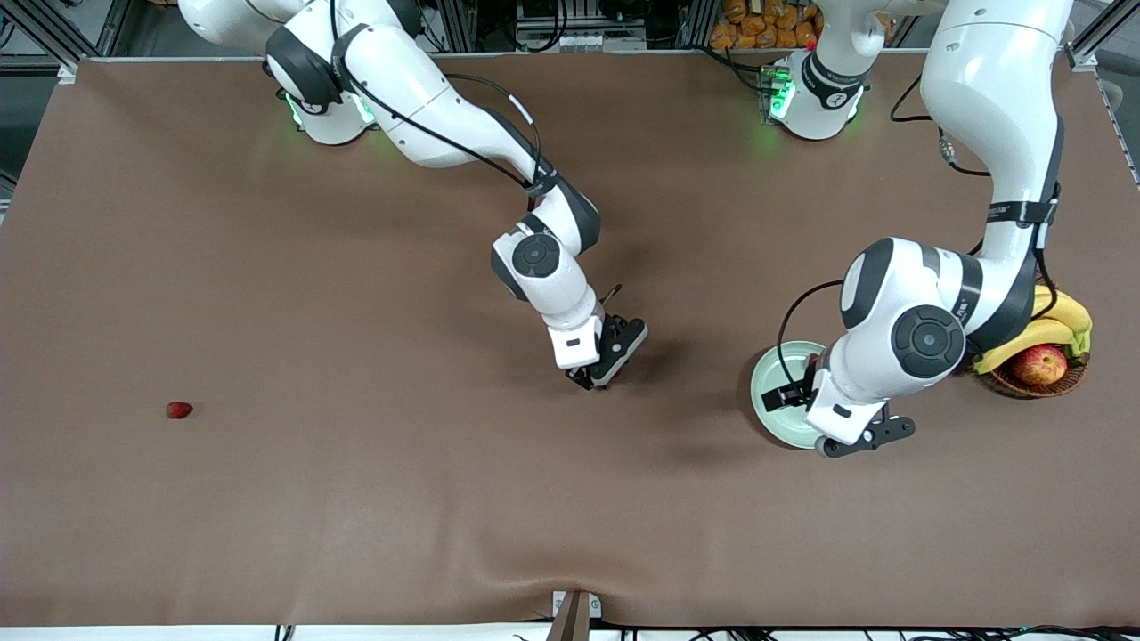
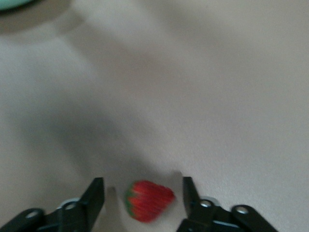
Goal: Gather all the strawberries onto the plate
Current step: 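Carry the strawberry to mid-table and release it with the right gripper, then grasp the strawberry with the left gripper while the right gripper reaches another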
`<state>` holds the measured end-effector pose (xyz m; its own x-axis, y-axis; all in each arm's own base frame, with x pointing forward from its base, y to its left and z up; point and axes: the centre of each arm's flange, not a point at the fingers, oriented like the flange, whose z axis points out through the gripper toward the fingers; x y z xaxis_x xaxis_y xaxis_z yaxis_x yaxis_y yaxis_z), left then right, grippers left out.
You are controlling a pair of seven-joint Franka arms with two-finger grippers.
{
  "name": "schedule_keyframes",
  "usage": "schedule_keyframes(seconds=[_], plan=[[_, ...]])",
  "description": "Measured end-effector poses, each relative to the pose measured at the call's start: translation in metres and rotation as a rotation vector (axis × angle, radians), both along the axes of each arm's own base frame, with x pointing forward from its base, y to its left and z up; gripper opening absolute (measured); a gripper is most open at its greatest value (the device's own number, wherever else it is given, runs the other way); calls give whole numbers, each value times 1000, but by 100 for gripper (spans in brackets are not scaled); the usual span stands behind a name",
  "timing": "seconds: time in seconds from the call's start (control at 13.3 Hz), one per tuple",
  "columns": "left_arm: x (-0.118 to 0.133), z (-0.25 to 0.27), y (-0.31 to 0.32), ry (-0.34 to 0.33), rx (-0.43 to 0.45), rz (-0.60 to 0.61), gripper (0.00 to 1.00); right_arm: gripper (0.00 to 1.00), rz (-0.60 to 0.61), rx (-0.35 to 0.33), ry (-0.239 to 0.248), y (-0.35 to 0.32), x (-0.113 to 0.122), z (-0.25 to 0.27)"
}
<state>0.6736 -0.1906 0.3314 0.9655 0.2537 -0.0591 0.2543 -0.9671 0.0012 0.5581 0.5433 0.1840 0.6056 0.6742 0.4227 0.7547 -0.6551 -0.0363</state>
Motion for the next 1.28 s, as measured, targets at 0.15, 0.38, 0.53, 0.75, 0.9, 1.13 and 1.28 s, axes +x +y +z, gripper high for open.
schedule_keyframes(seconds=[0.15,0.38,0.53,0.75,0.9,1.13,1.28], plan=[[-2,-3,-9,7,-3,20,100,100,-15,23,-32,-3,13,24],[-9,-9,-30,13,1,57,100,100,-80,18,-32,-43,52,70],[-11,-12,-41,10,0,68,100,100,-148,-10,8,-93,86,95],[-13,-13,-64,-30,-19,105,100,100,-298,-70,105,-210,143,116],[-18,-14,-85,-48,-30,130,100,100,-406,-110,156,-296,171,119],[-22,-23,-115,-56,-42,158,100,100,-559,-239,216,-413,187,110],[-25,-35,-134,-64,-54,175,100,100,-662,-309,252,-486,181,99]])
